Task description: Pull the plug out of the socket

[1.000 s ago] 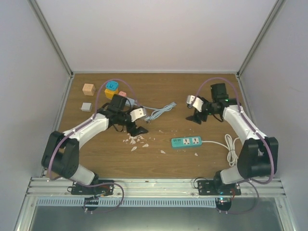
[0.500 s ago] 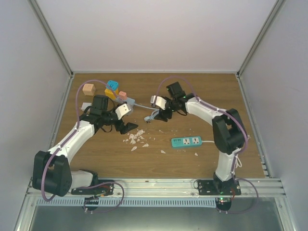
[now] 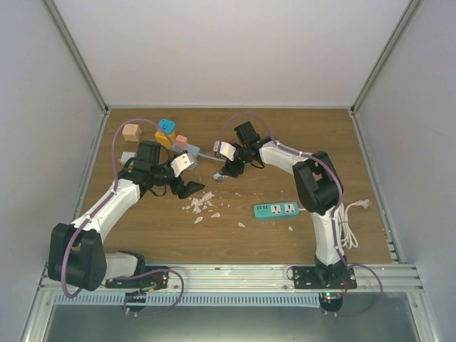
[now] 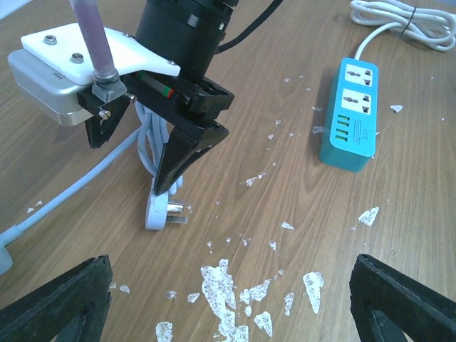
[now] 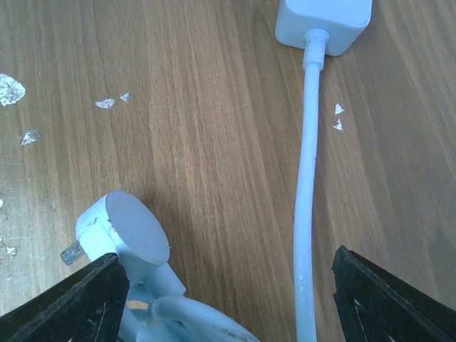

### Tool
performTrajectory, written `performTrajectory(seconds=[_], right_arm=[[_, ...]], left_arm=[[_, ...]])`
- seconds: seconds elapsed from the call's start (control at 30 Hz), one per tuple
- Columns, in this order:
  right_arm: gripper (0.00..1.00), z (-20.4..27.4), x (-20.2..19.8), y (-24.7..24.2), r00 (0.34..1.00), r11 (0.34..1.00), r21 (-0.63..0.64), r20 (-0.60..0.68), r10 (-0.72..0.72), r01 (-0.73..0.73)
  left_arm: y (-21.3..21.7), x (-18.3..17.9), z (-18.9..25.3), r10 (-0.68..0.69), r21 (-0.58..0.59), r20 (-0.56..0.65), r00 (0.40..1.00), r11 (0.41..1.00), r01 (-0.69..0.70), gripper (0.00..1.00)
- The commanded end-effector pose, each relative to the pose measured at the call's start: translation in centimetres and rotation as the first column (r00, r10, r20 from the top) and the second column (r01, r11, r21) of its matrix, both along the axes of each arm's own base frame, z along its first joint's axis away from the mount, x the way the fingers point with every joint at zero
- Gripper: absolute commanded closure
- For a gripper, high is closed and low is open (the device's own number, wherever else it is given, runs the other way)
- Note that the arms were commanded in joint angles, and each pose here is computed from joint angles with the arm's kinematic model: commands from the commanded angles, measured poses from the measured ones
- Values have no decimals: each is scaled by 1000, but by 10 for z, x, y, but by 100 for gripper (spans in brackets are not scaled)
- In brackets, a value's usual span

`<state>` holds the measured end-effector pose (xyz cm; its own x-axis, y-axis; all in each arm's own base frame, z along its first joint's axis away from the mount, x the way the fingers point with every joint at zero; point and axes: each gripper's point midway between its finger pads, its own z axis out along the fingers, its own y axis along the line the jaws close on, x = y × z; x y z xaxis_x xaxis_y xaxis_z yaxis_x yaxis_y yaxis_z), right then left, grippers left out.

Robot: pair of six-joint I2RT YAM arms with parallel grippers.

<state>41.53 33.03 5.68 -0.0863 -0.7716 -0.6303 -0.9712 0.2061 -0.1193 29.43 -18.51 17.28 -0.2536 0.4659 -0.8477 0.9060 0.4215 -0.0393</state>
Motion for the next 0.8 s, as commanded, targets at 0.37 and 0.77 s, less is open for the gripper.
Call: performTrajectory(seconds=[0.37,0.77], right_arm=[[60,-44,-46,-52,990,991,-126,-140,19,-37],[63,-45,-81,-135,974,986,-166,-216,-67,31]], left_arm=[[-3,10,1,-5,-30,21,1000,1000,5,9],[-3,11,3,-4,-34,21,1000,999,5,9]])
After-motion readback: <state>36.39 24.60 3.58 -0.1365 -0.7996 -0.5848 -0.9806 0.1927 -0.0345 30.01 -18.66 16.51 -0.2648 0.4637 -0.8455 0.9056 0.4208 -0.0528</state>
